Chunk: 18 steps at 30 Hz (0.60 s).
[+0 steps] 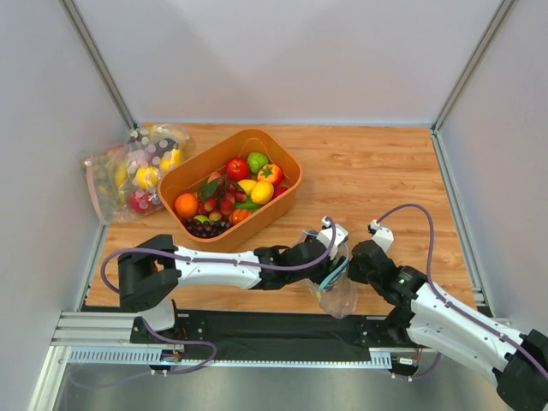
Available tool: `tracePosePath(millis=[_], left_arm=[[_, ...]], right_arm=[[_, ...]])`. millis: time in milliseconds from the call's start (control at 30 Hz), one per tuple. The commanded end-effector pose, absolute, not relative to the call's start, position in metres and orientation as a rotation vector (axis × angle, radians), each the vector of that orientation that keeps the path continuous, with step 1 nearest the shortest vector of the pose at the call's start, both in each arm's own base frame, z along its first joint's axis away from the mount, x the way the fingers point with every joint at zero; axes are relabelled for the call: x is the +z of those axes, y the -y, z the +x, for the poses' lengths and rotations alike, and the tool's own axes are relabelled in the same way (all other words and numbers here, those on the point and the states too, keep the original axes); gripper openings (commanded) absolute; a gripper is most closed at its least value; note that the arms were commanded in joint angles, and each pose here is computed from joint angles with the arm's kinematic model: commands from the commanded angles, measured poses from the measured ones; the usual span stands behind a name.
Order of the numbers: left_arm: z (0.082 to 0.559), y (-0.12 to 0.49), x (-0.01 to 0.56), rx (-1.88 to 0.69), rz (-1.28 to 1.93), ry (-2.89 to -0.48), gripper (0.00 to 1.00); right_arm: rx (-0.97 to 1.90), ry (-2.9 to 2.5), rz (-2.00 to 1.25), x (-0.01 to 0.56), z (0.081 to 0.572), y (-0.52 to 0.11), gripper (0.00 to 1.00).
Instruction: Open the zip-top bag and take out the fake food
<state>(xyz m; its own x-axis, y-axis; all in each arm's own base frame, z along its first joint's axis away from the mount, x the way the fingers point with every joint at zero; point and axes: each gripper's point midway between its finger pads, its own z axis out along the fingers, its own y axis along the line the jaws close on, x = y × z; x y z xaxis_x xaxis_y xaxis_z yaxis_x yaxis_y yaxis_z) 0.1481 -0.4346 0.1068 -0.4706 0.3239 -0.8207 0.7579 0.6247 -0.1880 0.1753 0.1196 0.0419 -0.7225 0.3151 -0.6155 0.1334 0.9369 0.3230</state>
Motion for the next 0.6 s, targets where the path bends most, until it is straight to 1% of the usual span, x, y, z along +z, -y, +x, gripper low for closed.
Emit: tracePosePath(millis=[0,133,267,367,433,567], left_arm=[[0.162,0.450,0.120,-0.715,0.840,-2.014,0.83],[0.166,0.454,0.106,-0.687,0.864,-2.036,0.85],[0.172,0.451,0.092,-0.640,0.855,-2.073,0.86],[0.172,0.447,0.082,-0.628,0.853,-2.087,0.86],[0.172,0.448,0.082,-0.645,0.849,-2.081,0.86],[0.171,0.449,0.076,-0.654,0.870,-2.079,0.87]], right_arm=[[0.380,-2.346,0.316,0.047,0.183,-0.127,0.12],[0.390,-2.343,0.306,0.048,0.183,-0.129,0.11],[0.399,-2.343,0.308,0.048,0.182,-0.129,0.09],[0.401,-2.341,0.313,0.049,0.182,-0.129,0.06],[0.396,-2.340,0.317,0.048,0.183,-0.128,0.01],[0.377,-2.348,0.330,0.044,0.183,-0.124,0.00]])
